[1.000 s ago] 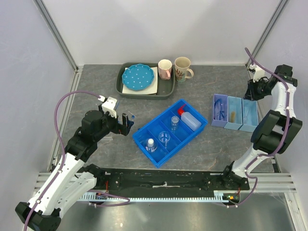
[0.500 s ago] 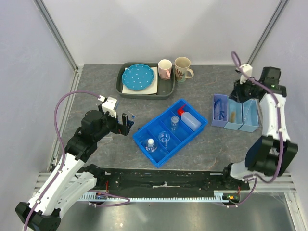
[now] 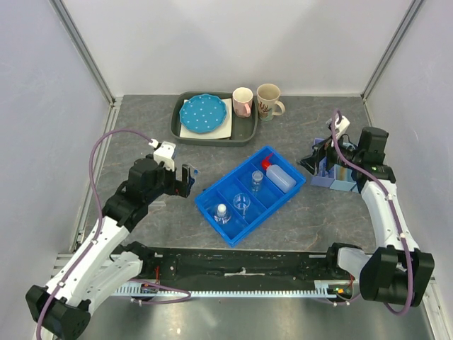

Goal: Organize the chemistry lab equipment

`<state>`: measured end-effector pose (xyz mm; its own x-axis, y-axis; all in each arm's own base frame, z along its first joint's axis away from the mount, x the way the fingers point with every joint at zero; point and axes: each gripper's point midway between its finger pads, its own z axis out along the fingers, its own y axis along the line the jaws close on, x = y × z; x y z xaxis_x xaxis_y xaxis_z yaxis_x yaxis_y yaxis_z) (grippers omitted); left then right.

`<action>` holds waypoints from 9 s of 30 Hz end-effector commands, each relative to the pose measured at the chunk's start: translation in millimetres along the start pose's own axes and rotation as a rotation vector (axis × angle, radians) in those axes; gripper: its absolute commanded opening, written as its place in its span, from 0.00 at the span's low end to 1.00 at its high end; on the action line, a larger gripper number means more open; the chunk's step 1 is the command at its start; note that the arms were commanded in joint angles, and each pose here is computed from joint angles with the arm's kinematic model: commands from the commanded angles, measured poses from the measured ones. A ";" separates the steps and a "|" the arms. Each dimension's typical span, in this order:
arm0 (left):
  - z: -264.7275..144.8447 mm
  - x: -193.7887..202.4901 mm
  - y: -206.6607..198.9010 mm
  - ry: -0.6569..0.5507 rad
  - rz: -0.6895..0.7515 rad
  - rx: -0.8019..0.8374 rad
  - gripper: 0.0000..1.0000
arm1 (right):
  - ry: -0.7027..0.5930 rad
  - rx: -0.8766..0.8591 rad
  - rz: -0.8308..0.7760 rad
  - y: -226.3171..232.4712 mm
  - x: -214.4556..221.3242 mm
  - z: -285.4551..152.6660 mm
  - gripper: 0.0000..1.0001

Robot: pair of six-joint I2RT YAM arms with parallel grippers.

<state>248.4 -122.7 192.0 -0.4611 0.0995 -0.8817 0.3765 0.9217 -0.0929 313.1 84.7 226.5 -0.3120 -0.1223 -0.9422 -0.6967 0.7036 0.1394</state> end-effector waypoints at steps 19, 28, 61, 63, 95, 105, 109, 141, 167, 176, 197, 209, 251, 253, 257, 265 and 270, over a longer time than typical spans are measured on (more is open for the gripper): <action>53.4 43.4 28.4 0.354 -0.241 -0.213 0.88 | -0.028 -0.067 -0.034 9.5 11.4 4.7 0.98; 65.0 79.8 62.8 0.598 -0.252 -0.341 0.57 | -0.031 -0.066 -0.033 11.9 7.6 2.7 0.98; 111.1 137.4 70.0 0.793 -0.327 -0.404 0.37 | -0.017 -0.081 -0.015 13.1 9.9 3.1 0.98; 110.7 139.5 69.3 0.791 -0.339 -0.408 0.33 | -0.015 -0.082 -0.013 13.0 10.5 3.3 0.98; 32.2 -59.5 -57.4 -0.084 -0.472 0.282 0.07 | -0.054 -0.375 0.093 60.0 5.5 8.2 0.98; 28.6 -100.3 -176.3 -0.239 -0.489 0.582 0.07 | -0.002 -0.580 0.173 108.2 13.6 24.7 0.98; 41.5 -109.6 -205.0 -0.263 -0.495 0.617 0.07 | 0.010 -0.627 0.195 128.8 14.3 36.2 0.98; 67.2 -114.8 -262.7 -0.258 -0.508 0.650 0.10 | 0.030 -0.611 0.348 136.7 10.8 58.0 0.19; 58.7 -95.9 -241.6 0.260 -0.330 0.625 0.56 | 0.045 -0.644 0.091 155.8 19.8 50.1 0.15; 68.1 -84.5 -236.0 0.306 -0.306 0.570 0.55 | 0.041 -0.663 0.075 159.0 19.6 47.8 0.15; 57.4 -102.3 -214.6 0.218 -0.295 0.498 0.61 | 0.041 -0.683 0.053 162.7 21.0 45.0 0.14; 52.7 -100.5 -206.4 0.204 -0.359 0.534 0.64 | 0.040 -0.691 0.048 163.6 21.0 44.1 0.14; 39.8 -62.3 -144.8 0.222 -0.507 0.503 0.02 | 0.046 -0.685 -0.045 164.2 24.5 39.3 0.83; 26.6 -68.6 -118.6 0.161 -0.502 0.439 0.02 | 0.038 -0.670 -0.079 163.2 24.1 37.5 0.89; 12.9 -71.5 -39.2 0.061 -0.491 0.154 0.02 | 0.040 -0.622 -0.121 157.1 23.7 38.4 0.92; -0.9 -55.0 99.2 -0.073 -0.523 -0.396 0.02 | 0.059 -0.604 -0.127 153.0 27.1 40.1 0.93; 17.8 -31.2 141.3 -0.054 -0.551 -0.551 0.02 | 0.062 -0.599 -0.139 151.7 28.0 40.3 0.93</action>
<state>314.1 -37.2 216.3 -0.4655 -0.4634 -0.7541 -0.2412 0.8862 -0.3957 219.0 214.4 192.6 -0.3048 -0.2409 -0.9215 -0.9463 0.1866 0.2642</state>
